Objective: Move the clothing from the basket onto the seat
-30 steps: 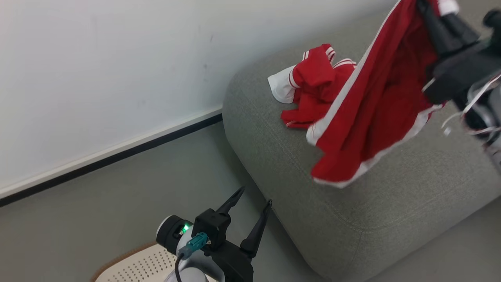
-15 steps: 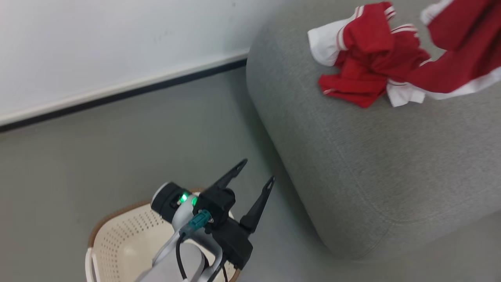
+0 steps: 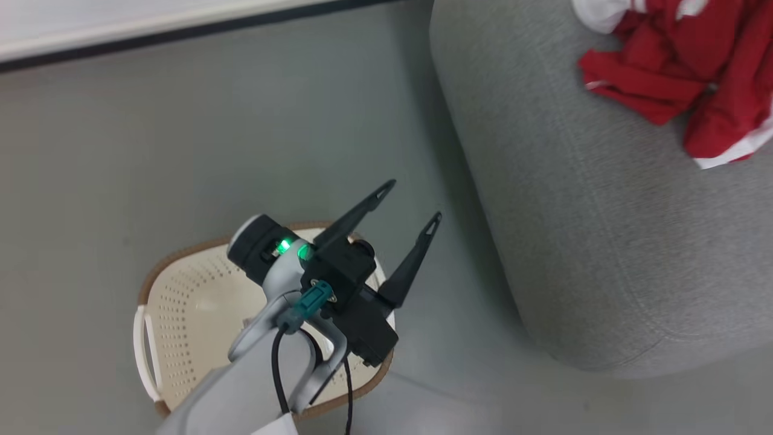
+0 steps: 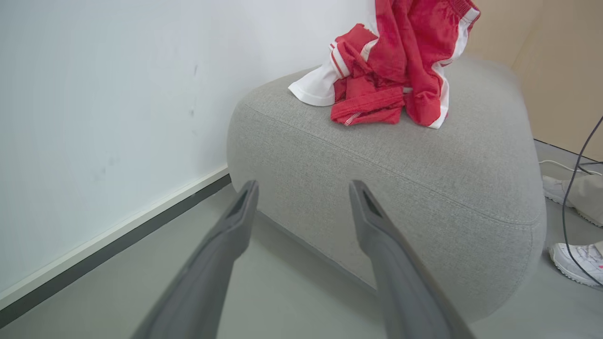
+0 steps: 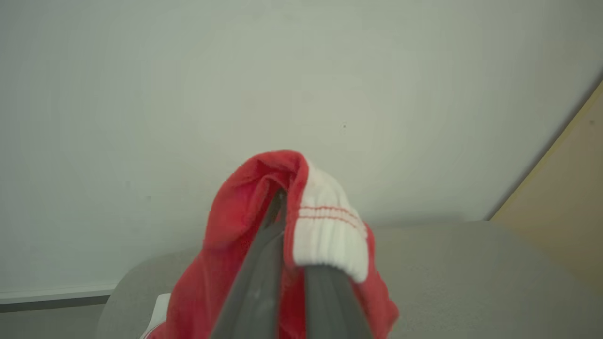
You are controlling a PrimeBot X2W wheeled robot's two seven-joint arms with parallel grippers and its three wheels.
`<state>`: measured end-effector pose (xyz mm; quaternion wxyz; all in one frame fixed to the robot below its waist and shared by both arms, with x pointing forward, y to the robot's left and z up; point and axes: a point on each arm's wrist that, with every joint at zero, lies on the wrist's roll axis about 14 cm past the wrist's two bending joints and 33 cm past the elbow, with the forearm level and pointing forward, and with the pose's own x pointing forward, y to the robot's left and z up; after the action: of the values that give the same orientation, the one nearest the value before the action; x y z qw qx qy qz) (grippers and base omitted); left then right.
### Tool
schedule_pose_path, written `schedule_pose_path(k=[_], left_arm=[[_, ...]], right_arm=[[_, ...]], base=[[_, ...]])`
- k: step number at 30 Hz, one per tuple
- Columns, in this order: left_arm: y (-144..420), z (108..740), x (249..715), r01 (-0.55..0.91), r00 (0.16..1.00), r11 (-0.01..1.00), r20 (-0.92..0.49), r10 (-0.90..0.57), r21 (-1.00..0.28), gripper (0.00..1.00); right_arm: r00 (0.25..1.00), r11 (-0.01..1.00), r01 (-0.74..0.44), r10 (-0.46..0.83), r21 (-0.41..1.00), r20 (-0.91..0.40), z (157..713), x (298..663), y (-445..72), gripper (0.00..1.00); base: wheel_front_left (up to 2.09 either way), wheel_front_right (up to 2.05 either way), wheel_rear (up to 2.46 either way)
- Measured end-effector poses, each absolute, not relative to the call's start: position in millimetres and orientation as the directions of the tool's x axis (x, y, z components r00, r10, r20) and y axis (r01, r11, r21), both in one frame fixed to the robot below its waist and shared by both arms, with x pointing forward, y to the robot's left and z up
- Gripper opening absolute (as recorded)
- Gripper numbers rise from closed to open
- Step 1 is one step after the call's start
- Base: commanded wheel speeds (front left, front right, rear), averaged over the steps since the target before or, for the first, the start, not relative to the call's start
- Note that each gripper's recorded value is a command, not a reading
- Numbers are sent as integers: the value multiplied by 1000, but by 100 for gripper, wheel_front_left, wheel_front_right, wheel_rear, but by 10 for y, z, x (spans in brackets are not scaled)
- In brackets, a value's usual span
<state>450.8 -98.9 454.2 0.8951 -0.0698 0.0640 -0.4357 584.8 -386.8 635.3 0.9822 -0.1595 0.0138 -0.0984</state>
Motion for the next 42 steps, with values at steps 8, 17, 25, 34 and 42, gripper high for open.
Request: schedule_pose_path(k=[8, 17, 25, 34, 42], left_arm=[[-778, 4114, 4764, 744, 633, 645, -126, -764, -175, 100], [-794, 3856, 4826, 738, 623, 643, -158, -766, -205, 100], [-859, 3853, 4818, 751, 610, 630, -160, -776, -198, 100], [-841, 3921, 4772, 743, 623, 642, -157, -766, -188, 100], [-859, 4157, 4691, 725, 653, 660, -109, -750, -199, 100]], right_arm=[[978, 961, 78, -125, -266, -164, 5273, 6213, -3460, 0], [956, 960, 62, -137, -274, -261, 4674, 6111, -3517, 0], [958, 959, 74, -145, -274, -247, 4685, 5975, -3552, 100], [960, 958, 41, -117, -284, -253, 4703, 5696, -3464, 100], [954, 957, 41, -123, -287, -274, 4713, 5247, -3498, 100]], base=[[0, 0, 0], [0, 0, 0], [0, 0, 0], [0, 0, 0], [0, 0, 0]])
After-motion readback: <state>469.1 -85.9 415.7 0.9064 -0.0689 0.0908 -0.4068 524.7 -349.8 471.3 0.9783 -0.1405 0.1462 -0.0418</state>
